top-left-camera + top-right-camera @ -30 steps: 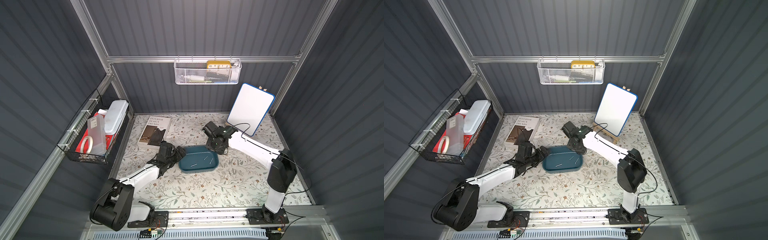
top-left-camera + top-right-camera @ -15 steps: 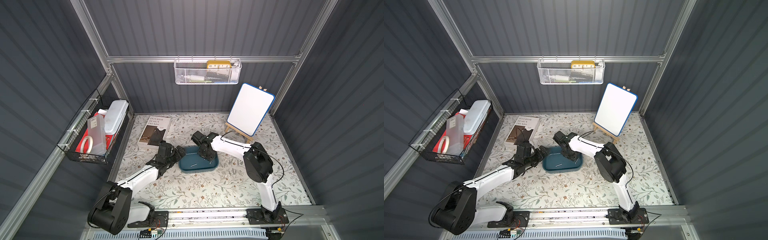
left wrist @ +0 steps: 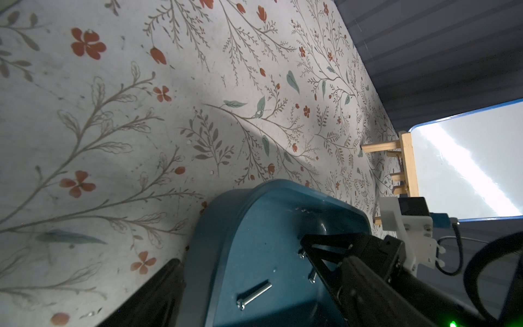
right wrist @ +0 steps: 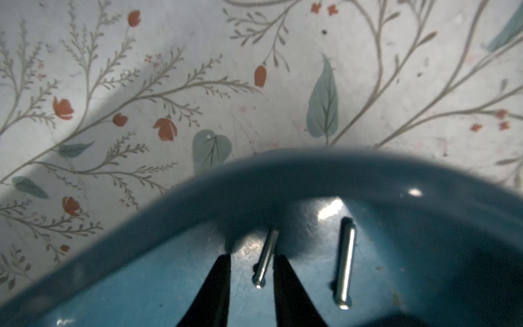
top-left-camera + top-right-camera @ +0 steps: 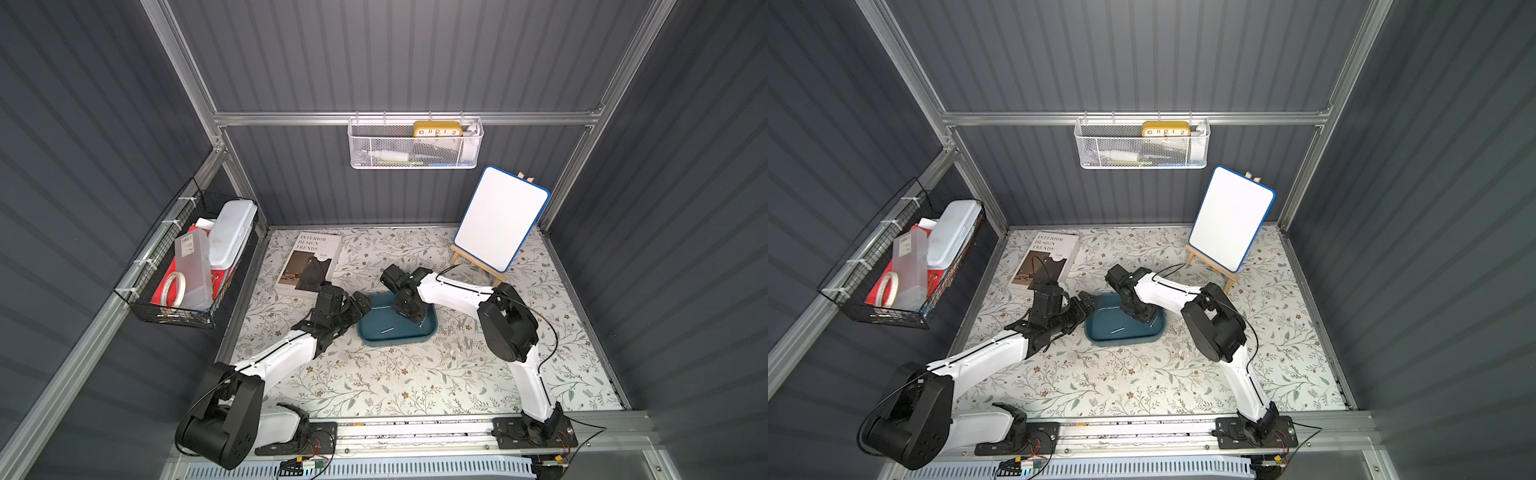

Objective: Take out the screws from the storage box
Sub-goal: Pick up the screw from the storage box.

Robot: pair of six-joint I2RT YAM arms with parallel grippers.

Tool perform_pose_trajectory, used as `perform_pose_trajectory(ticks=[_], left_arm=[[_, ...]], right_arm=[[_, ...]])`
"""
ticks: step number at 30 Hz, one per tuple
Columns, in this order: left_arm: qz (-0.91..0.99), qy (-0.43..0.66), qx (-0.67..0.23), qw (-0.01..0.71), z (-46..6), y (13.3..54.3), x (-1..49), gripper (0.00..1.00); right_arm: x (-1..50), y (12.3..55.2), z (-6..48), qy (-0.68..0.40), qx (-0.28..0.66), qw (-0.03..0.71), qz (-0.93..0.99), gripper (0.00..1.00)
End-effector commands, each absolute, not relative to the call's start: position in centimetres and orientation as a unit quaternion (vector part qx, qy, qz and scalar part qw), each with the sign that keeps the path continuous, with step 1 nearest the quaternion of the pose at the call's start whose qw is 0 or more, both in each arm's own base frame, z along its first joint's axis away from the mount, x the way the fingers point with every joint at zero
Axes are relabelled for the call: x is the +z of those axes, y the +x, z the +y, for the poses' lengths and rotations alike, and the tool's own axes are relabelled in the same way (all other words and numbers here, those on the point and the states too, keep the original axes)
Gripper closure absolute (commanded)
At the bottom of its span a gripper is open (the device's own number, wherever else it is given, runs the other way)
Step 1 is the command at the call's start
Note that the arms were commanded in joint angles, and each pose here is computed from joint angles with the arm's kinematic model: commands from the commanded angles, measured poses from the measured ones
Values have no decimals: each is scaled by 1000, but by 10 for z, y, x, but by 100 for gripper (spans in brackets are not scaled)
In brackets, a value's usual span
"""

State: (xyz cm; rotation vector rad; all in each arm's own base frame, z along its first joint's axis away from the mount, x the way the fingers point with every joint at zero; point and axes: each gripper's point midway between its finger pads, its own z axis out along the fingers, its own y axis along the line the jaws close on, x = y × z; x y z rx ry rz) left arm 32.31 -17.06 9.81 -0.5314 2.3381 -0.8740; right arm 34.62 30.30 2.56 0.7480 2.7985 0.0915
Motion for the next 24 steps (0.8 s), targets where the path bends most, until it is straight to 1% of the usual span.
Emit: perform_pose_trajectory(ticks=[1,5,18,24], left_arm=[[878,-193,-324,294,-169,320,99,9],[879,-194,-323,293,-169,319,98,9],[879,-196,-322,293,-168,318,96,9],[882,-187,-322,291,-171,320,94,8]], right_arm=[[17,345,293,264,8,122,957,70],[10,344,290,265,1,119,957,71],[-14,333,285,261,-24,91,961,84],[-9,340,282,252,-25,111,961,91]])
